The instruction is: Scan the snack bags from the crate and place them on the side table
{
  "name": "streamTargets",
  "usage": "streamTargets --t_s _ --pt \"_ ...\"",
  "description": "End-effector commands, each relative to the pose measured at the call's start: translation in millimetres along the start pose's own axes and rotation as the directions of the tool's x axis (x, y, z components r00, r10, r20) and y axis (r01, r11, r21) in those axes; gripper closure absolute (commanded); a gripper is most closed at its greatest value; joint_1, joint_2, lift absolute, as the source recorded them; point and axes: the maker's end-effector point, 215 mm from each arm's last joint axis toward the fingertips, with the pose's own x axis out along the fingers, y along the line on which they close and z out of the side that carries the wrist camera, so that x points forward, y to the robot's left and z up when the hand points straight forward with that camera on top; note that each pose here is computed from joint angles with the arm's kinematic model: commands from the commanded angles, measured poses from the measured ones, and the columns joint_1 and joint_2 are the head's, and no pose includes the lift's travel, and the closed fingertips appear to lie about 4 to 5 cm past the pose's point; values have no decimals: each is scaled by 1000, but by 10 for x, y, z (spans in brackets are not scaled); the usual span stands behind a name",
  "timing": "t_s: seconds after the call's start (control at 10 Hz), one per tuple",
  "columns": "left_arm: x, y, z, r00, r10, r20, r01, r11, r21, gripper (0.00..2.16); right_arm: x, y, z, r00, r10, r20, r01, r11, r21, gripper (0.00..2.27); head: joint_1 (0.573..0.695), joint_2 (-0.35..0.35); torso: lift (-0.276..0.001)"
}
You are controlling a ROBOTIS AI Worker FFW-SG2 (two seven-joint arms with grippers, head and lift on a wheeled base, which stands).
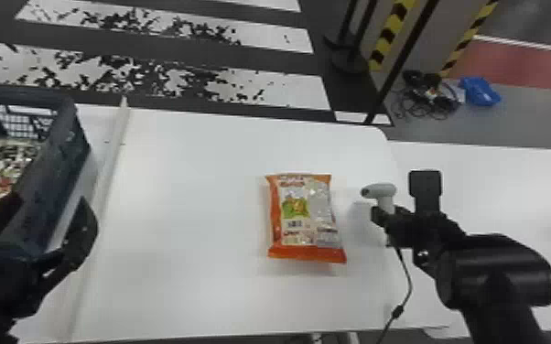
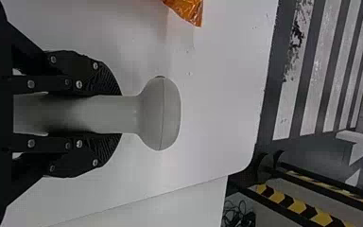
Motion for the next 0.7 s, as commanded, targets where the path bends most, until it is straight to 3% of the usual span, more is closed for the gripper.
streamTargets --t_s 0.0,0.2,0.3,0.5,0.6 --pt "4 1 3 1000 0 1 0 1000 0 36 61 9 -59 1000 1 -8 -1 1000 -1 2250 695 -212 -81" --pt "3 3 -5 1000 0 -1 0 1000 0 36 100 49 -106 1000 8 -10 -8 1000 -6 2148 695 -212 -81" --pt "3 3 -5 1000 0 -1 0 1000 0 36 105 52 -113 1000 6 -10 -6 1000 -2 1882 695 -211 -81" --pt "3 3 -5 1000 0 -1 0 1000 0 36 107 47 -108 1000 0 1 0 1000 0 863 695 -209 -81" --pt "3 3 -5 1000 0 -1 0 1000 0 36 106 57 -118 1000 3 0 -3 1000 3 559 695 -209 -81"
